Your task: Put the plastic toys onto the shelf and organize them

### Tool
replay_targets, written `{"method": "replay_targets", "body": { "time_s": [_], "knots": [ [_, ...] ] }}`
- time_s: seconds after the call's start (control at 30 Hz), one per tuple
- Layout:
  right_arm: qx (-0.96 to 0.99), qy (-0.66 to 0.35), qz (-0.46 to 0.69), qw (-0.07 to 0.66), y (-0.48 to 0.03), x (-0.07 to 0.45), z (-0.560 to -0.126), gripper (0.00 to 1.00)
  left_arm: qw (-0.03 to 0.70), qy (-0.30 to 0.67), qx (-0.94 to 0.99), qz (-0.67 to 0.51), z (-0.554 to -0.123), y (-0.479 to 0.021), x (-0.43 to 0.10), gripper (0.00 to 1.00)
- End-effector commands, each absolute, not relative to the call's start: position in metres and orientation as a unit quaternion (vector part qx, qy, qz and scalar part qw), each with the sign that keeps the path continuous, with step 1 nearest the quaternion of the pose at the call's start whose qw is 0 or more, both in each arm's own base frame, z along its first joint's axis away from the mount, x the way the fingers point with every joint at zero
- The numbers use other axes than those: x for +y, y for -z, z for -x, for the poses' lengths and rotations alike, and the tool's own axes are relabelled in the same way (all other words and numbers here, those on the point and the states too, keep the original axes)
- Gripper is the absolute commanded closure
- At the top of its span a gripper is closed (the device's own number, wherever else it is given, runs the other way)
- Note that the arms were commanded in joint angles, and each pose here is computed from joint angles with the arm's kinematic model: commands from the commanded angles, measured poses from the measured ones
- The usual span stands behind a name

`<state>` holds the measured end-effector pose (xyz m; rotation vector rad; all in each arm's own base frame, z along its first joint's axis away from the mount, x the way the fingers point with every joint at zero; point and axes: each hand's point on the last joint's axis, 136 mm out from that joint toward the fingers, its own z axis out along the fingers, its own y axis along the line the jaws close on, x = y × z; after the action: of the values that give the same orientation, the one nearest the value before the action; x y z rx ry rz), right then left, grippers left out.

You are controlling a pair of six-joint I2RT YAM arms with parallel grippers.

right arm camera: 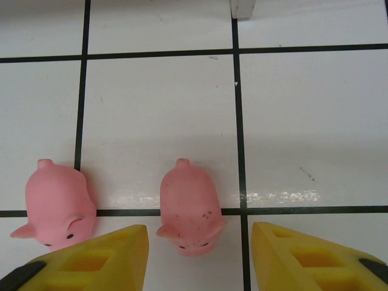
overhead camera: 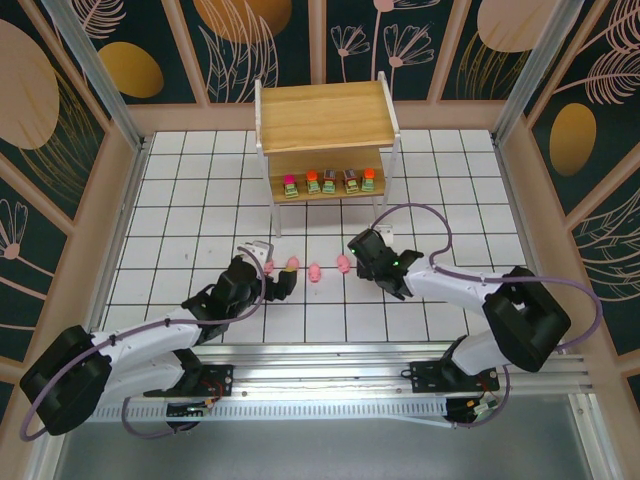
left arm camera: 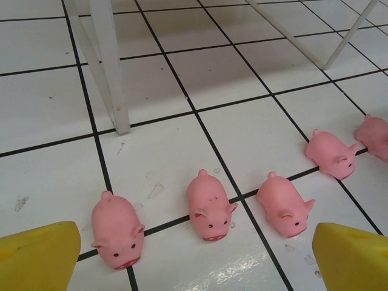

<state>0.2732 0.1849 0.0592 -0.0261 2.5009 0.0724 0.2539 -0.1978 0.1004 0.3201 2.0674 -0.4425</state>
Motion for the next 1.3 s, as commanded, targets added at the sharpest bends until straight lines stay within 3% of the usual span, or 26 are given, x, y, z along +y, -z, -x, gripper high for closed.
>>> {"method": "replay_targets", "body": {
  "time_s": [0.0,0.67,1.27],
  "knots": [
    [0.949,-0.032,0.018,0.313,-0.053,0.187,-0.275,0.5,0.491,0.183,0.842,-0.133,-0.259,-0.108,-0.201,0.02],
    [0.956,-0.025,0.021,0.29,-0.03,0.182,-0.276,0.48,0.486,0.179,0.845,-0.136,-0.26,-0.105,-0.202,0.02],
    [0.957,-0.023,0.03,0.287,-0.024,0.185,-0.281,0.54,0.485,0.178,0.845,-0.135,-0.261,-0.105,-0.202,0.02]
  ]
}}
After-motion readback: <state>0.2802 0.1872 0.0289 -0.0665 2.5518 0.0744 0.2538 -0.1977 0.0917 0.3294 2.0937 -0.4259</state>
